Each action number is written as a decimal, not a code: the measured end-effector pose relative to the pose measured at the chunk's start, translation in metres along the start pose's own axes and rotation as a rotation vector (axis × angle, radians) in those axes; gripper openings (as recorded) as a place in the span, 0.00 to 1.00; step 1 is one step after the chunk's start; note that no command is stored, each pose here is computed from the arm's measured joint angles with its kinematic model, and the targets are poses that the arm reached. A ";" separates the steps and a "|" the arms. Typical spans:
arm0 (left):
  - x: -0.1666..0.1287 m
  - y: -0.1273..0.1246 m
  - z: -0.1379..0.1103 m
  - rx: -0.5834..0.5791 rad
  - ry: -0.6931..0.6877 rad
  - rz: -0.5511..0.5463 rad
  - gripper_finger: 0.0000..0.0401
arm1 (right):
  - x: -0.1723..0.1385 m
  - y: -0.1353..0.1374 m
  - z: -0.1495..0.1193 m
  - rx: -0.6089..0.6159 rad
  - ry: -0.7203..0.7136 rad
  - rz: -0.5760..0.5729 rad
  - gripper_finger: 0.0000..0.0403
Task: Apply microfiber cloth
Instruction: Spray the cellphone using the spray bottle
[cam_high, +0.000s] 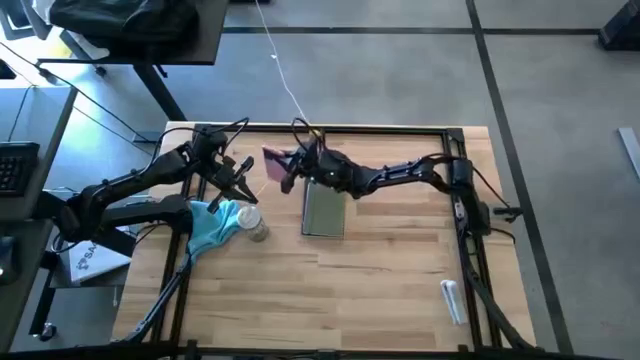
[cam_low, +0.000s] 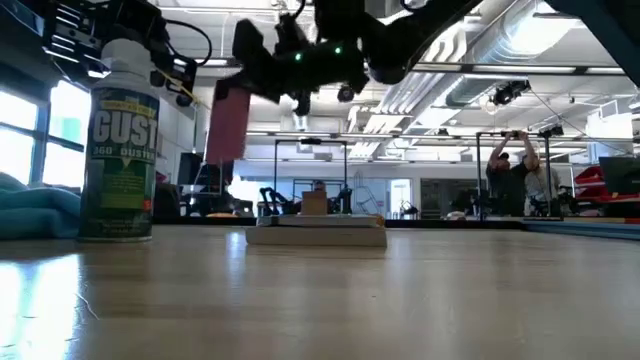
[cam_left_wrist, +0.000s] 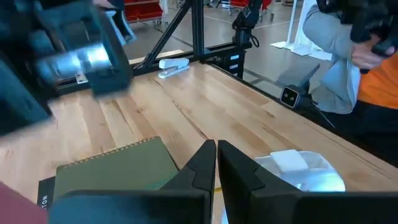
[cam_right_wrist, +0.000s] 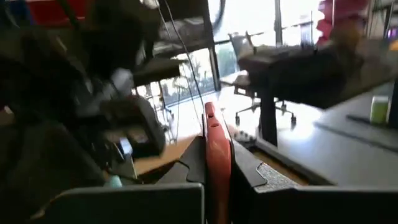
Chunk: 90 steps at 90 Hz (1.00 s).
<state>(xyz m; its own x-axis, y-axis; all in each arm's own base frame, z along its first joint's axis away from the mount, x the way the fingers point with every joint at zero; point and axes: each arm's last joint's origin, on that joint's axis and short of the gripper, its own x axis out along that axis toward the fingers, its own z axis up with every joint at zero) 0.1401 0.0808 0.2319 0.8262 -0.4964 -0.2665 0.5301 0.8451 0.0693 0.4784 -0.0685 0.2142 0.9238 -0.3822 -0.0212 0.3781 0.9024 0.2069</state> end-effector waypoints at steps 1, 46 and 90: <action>0.000 0.000 0.000 0.002 0.000 0.000 0.00 | 0.001 0.000 -0.003 0.006 0.003 0.004 0.00; -0.004 0.006 0.021 -0.048 -0.044 0.004 0.00 | -0.005 0.009 0.008 -0.177 0.014 0.106 0.00; -0.013 0.016 0.078 -0.122 -0.173 0.012 0.00 | -0.037 0.041 0.043 -1.877 0.097 0.020 0.00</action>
<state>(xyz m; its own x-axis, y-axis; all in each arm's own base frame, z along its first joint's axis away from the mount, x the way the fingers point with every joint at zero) 0.1526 0.0855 0.3114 0.8583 -0.5039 -0.0965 0.5017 0.8637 -0.0478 0.4568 -0.0257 0.2660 0.9026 -0.4200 -0.0947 -0.1283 -0.0523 -0.9904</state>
